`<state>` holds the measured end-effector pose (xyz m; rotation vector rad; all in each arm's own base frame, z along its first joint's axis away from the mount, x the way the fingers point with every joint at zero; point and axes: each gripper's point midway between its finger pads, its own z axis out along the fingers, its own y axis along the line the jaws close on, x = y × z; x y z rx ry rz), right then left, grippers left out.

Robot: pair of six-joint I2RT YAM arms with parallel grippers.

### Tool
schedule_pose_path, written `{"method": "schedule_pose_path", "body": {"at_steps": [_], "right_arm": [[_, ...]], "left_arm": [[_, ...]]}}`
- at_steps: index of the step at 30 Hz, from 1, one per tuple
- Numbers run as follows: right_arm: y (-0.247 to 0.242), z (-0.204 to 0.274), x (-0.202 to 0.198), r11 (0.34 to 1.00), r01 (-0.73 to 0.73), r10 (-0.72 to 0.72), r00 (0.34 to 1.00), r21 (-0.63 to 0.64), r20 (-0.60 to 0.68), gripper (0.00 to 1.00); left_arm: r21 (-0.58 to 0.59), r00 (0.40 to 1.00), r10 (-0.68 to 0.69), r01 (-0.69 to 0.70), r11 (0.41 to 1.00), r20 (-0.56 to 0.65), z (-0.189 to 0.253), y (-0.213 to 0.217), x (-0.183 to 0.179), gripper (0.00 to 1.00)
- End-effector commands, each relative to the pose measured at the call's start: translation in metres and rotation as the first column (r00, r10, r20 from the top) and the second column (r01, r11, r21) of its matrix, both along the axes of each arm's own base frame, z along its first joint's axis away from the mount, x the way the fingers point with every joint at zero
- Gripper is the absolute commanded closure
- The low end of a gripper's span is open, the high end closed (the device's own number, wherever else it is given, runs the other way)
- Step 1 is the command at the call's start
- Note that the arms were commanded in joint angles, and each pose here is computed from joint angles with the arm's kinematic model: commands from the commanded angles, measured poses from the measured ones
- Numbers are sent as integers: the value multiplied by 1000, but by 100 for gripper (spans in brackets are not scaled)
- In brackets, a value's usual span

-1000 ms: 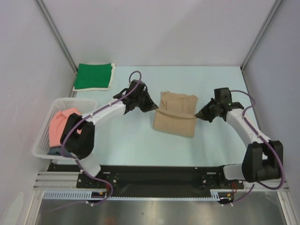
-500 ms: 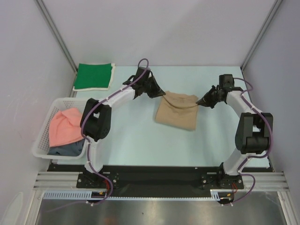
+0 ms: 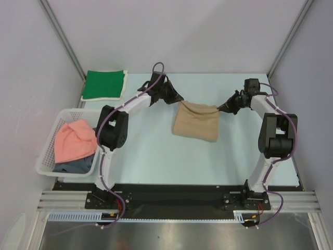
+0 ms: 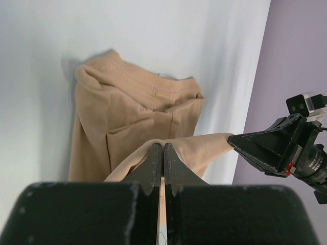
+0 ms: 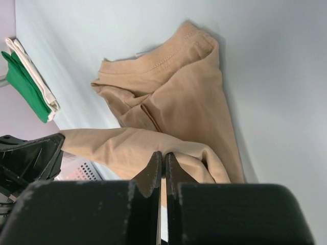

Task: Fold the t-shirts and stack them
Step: Fold the tshirt

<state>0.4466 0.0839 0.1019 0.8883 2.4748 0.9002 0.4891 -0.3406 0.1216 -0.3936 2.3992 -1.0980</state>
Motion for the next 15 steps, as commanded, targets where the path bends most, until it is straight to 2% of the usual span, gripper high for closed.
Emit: {"method": "schedule_pose_path", "body": {"at_steps": [1, 15], "right_arm": [[-2, 15, 23, 1000, -5, 4, 997, 24, 76, 100], [-10, -1, 46, 999, 8, -10, 999, 38, 51, 100]], "left_arm": [[-85, 997, -20, 26, 996, 69, 25, -8, 22, 100], [-129, 999, -26, 31, 991, 34, 3, -9, 44, 100]]}}
